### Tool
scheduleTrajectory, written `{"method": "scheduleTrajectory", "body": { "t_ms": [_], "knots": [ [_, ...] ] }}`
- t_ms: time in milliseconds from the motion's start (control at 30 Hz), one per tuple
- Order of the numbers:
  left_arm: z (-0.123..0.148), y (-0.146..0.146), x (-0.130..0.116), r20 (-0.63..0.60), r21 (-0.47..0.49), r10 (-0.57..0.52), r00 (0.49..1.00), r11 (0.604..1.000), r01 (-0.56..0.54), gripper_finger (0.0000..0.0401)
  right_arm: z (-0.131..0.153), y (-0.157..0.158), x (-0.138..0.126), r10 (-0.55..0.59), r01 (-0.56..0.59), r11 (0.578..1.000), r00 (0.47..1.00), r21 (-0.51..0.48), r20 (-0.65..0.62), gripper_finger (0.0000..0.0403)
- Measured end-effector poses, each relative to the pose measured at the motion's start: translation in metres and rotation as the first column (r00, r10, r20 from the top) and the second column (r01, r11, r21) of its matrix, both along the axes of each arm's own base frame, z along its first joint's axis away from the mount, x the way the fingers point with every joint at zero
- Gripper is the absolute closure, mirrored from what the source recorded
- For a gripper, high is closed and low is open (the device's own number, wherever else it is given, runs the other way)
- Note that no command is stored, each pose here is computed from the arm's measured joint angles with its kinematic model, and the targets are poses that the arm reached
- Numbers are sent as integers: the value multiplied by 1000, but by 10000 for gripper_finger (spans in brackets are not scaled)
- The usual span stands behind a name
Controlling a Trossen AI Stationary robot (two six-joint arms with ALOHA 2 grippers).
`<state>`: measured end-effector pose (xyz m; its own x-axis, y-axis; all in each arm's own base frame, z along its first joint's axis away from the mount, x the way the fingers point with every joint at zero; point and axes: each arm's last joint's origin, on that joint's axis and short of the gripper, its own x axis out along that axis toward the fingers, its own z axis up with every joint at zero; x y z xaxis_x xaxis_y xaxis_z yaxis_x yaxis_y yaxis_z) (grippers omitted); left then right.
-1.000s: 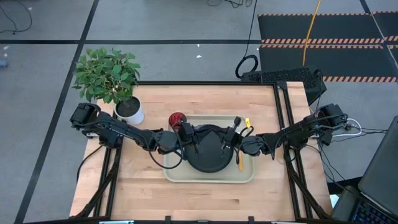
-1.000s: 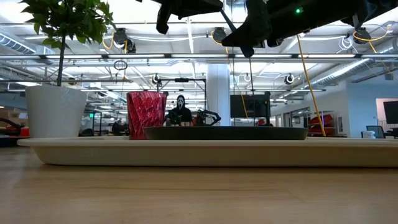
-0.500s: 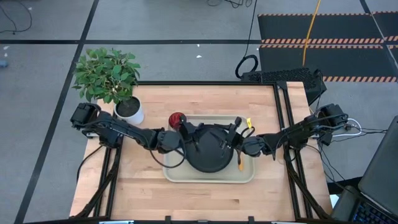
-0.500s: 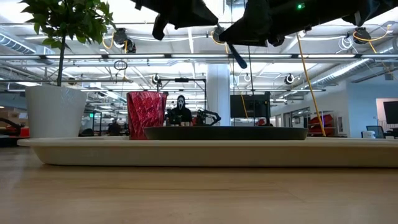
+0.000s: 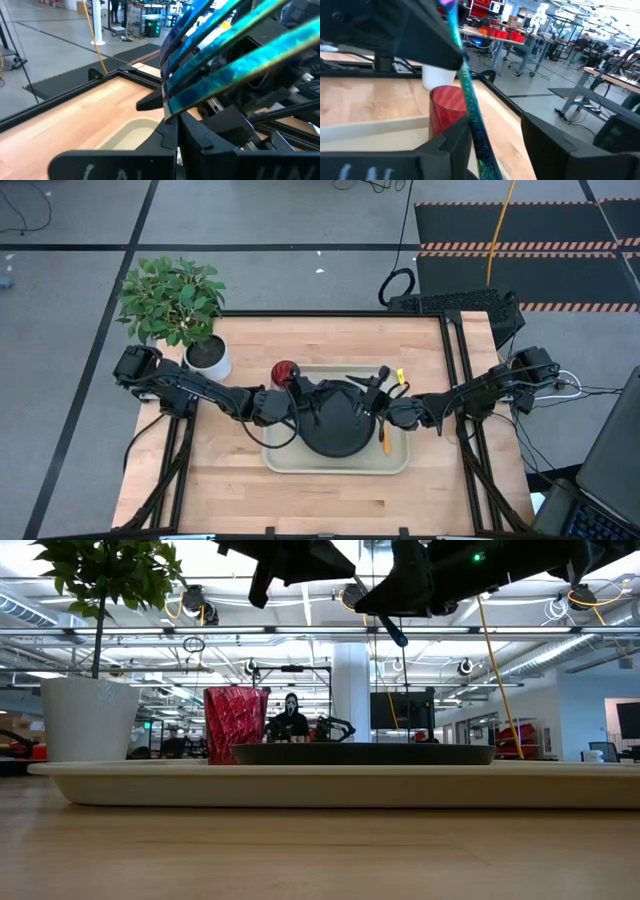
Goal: Pick and place plate/cup/fork/spoon on tray
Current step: Put the fork to the right of the spoon on the tray
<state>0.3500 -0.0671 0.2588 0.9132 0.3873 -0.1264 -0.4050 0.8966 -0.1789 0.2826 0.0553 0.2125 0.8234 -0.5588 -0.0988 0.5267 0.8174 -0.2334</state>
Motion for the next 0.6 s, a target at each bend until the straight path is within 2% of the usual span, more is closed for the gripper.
{"method": "scheduleTrajectory", "body": {
  "t_ms": [300, 500, 600],
  "knots": [
    [-1, 1, 0, 1, -17, 9, 1000, 1000, -9, 401, -3, 0, 0, -2, 2, 1000, 1000, -9, -29, 311],
    [-1, -2, -1, 4, -36, 2, 1000, 999, -2, 401, -6, 1, 0, 25, -27, 999, 997, -31, -71, 384],
    [-1, -2, -1, 5, -37, -1, 1000, 999, 2, 401, -5, 1, 0, 23, -26, 999, 997, -41, -75, 386]
  ]
}}
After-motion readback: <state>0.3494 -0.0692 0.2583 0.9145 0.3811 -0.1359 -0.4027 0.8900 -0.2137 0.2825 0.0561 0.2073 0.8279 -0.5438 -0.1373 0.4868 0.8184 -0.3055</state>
